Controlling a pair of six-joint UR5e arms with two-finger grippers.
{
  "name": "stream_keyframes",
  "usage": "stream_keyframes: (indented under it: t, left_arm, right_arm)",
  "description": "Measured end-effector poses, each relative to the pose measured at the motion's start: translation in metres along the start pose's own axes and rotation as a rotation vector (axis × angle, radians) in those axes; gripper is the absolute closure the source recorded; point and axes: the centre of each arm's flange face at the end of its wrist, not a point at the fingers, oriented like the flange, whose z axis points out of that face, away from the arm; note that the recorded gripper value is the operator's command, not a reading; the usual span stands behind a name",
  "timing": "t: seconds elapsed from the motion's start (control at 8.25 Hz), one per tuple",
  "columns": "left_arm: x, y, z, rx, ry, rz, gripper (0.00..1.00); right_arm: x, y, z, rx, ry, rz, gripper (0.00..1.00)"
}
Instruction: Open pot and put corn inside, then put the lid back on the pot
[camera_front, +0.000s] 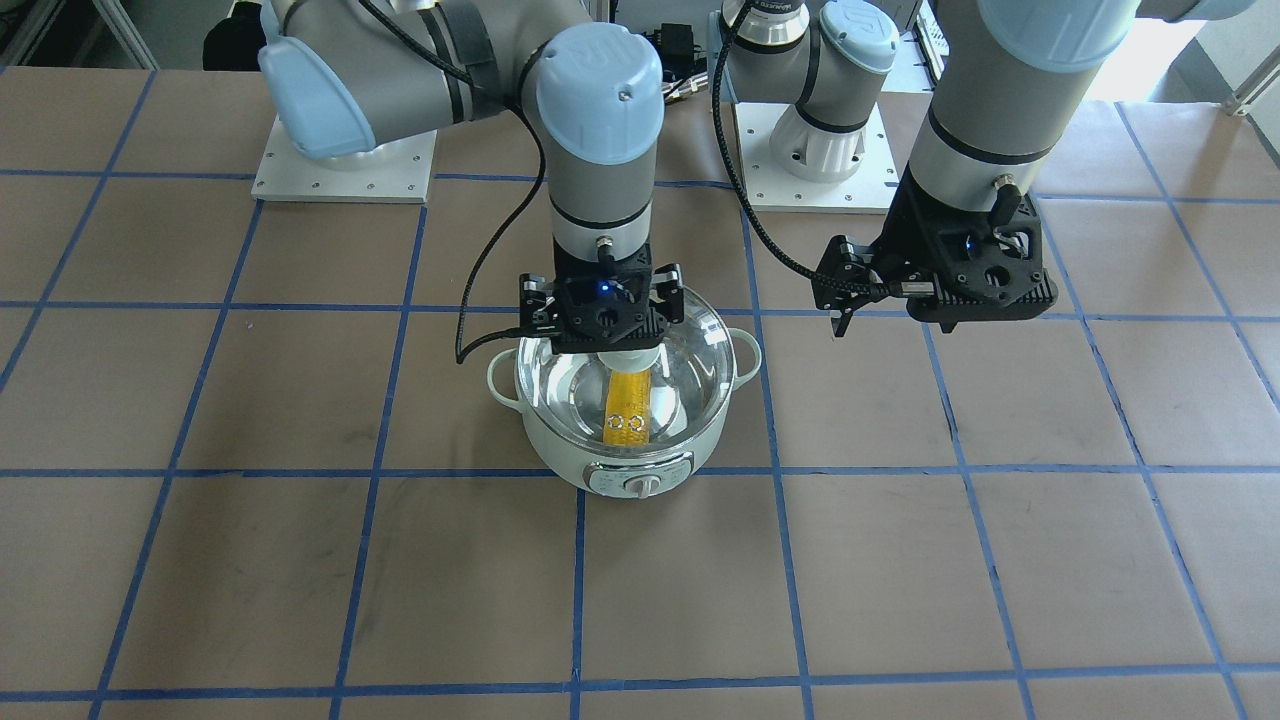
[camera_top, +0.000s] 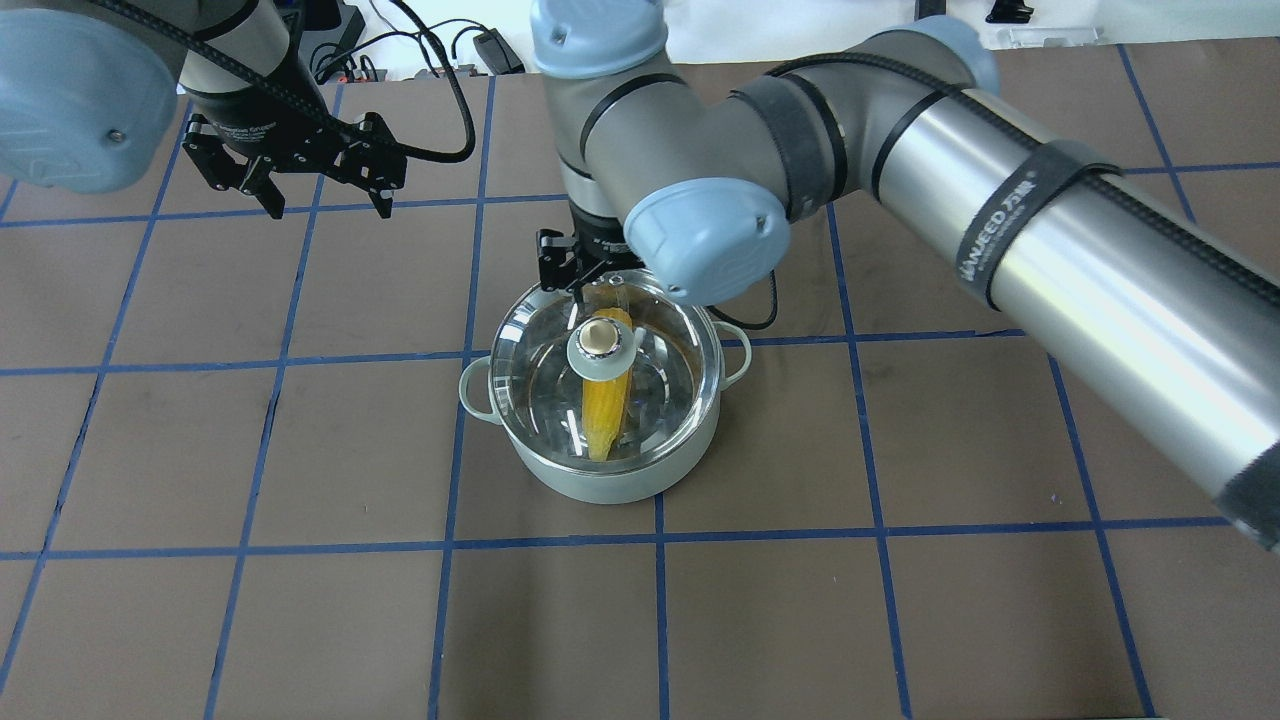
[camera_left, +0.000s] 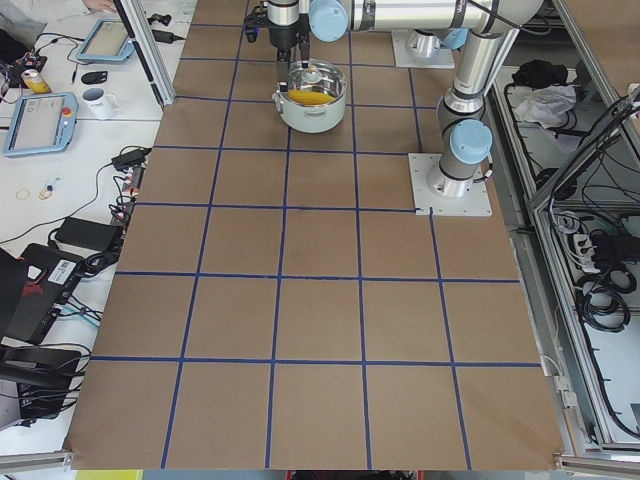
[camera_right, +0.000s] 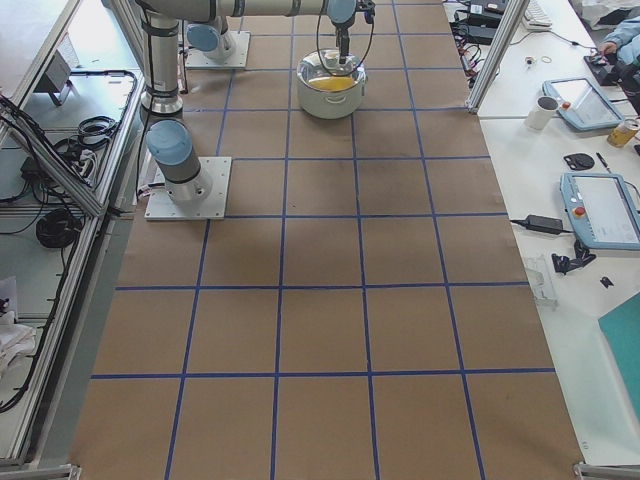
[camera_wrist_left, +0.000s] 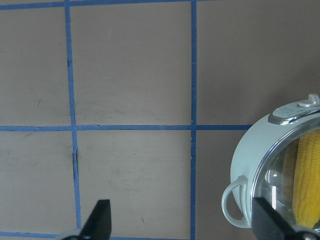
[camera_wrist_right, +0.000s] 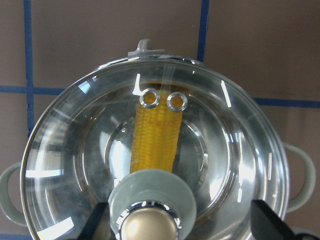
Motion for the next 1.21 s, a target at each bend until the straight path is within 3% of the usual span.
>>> stream_keyframes:
  t: [0.24,0.61,0.85,1.21]
  left_arm:
    - [0.000,0.000,0.000,0.003,0.001,0.000,0.00]
    - [0.001,-0.002,-0.002,0.024,0.006,0.004,0.00]
    - [0.007,-0.003,-0.003,0.028,0.072,0.012,0.00]
    - [0.009,-0.003,-0.004,0.031,0.099,0.016,0.00]
  right_arm:
    - [0.078,-0.015,-0.051,0.043,0.001,-0.077,0.00]
    - [0.200,-0.009,-0.125,0.103,0.058,-0.190,0.00]
    - [0.219,0.001,-0.145,0.125,0.069,-0.205,0.00]
    - [0.221,0.005,-0.148,0.127,0.069,-0.204,0.00]
